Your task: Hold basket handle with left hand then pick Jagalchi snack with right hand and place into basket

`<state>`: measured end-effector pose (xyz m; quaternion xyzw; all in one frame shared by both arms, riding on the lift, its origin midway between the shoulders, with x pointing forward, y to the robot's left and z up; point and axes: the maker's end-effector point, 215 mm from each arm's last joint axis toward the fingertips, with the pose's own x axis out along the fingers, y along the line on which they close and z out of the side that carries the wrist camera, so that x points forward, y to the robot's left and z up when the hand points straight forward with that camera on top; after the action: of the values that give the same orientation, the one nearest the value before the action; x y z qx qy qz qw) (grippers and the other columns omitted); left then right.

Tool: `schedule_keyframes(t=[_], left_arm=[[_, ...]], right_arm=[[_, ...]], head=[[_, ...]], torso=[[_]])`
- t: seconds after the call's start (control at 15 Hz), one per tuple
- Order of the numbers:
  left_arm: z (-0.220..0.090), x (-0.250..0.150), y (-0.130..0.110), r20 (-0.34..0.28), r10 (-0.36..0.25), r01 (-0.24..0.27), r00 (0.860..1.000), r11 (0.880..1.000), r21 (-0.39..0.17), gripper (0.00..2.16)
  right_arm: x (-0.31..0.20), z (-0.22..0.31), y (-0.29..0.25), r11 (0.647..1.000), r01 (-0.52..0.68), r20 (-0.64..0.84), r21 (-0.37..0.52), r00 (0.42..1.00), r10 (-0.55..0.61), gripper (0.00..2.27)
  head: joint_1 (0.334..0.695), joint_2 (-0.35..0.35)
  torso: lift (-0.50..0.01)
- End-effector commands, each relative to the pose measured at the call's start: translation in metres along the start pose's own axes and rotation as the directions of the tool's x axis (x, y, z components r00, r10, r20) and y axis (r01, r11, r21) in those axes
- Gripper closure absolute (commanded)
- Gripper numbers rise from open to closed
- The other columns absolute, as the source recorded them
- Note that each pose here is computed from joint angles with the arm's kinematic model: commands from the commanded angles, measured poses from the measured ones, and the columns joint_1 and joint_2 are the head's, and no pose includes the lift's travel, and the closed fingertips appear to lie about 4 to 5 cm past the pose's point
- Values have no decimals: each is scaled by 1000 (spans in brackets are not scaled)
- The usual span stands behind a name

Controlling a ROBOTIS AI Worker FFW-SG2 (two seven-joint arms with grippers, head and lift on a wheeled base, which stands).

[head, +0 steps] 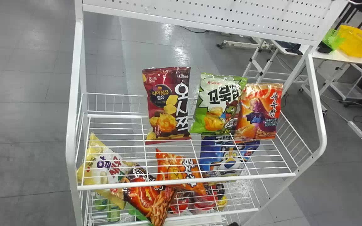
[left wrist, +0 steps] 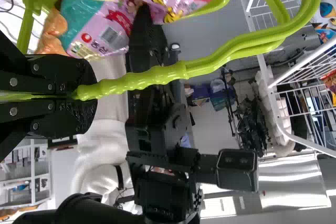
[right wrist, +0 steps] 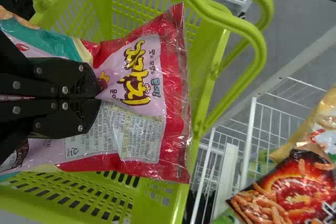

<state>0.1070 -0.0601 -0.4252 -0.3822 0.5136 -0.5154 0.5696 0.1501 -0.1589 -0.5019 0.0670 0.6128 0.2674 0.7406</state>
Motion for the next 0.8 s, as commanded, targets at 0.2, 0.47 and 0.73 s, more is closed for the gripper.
schedule_keyframes(t=[0.2, 0.47, 0.73], left_arm=[[-3, 0, -3, -1, -4, 4, 1000, 1000, 1, 2108], [-4, 0, -3, 5, -7, 7, 1000, 1000, 3, 2108], [-4, 1, -6, 6, -20, 20, 1000, 1000, 3, 2108]], right_arm=[[49, 9, 8, 998, -16, 2, -61, 1000, 16, 2010], [81, 24, 15, 992, 3, 28, -126, 1000, 0, 2007], [96, 13, 12, 992, 13, -3, -122, 1000, -13, 1524]], head=[[695, -350], [695, -350], [695, -350]], torso=[[-9], [-9], [-9]])
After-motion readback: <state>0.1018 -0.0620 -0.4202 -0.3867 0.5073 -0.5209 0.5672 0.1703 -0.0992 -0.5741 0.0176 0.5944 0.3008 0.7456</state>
